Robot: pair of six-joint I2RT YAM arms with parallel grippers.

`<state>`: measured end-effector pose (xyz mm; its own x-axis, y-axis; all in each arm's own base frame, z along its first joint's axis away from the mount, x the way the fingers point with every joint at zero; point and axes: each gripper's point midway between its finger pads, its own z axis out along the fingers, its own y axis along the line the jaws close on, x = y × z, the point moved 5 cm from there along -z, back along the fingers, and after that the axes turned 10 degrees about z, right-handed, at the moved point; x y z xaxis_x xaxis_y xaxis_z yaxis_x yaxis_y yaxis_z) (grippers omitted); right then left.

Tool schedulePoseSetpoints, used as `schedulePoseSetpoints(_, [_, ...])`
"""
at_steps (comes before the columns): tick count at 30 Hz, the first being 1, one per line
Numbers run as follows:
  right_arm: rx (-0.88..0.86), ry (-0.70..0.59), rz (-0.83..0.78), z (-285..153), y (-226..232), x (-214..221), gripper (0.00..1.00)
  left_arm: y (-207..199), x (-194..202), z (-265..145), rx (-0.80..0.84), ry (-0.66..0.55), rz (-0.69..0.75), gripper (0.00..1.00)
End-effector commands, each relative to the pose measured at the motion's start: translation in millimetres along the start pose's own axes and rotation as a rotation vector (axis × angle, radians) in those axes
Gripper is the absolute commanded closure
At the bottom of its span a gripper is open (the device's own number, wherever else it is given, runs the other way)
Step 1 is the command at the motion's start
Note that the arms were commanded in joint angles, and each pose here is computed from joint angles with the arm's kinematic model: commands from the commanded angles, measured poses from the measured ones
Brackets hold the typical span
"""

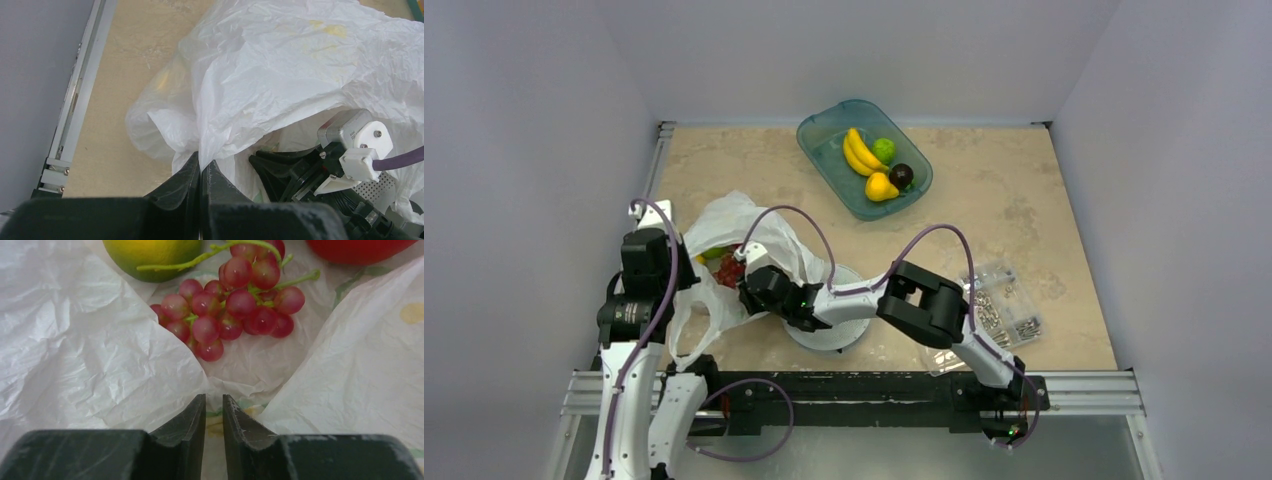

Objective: Take the fake fruits out of the plastic bag

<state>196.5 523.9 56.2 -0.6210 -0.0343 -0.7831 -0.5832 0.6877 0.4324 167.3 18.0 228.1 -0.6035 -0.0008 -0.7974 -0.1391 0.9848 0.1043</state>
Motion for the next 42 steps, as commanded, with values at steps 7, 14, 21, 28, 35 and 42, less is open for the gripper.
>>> schedulePoseSetpoints(7, [-0.012, -0.233, -0.035, -14, 42, -101, 0.66, -9, -10, 1, 0.031, -0.055, 0.033, 1.00])
schedulePoseSetpoints(14, [0.018, -0.239, -0.068, 14, 39, -97, 0.50, -11, -11, 0, 0.023, -0.065, 0.058, 1.00])
schedulePoseSetpoints(21, [0.030, -0.230, -0.081, 41, 32, -79, 0.29, -11, -12, 1, 0.018, -0.066, 0.065, 1.00])
schedulePoseSetpoints(28, [0.097, -0.189, -0.105, 65, 17, -56, 0.21, -12, -12, 1, 0.024, -0.074, 0.067, 1.00])
schedulePoseSetpoints(35, [0.110, -0.178, -0.113, 63, 14, -54, 0.60, -12, -13, 0, 0.029, -0.075, 0.067, 1.00])
schedulePoseSetpoints(42, [0.030, -0.239, -0.090, 29, 41, -100, 0.86, -14, -11, 1, 0.038, -0.068, 0.070, 1.00])
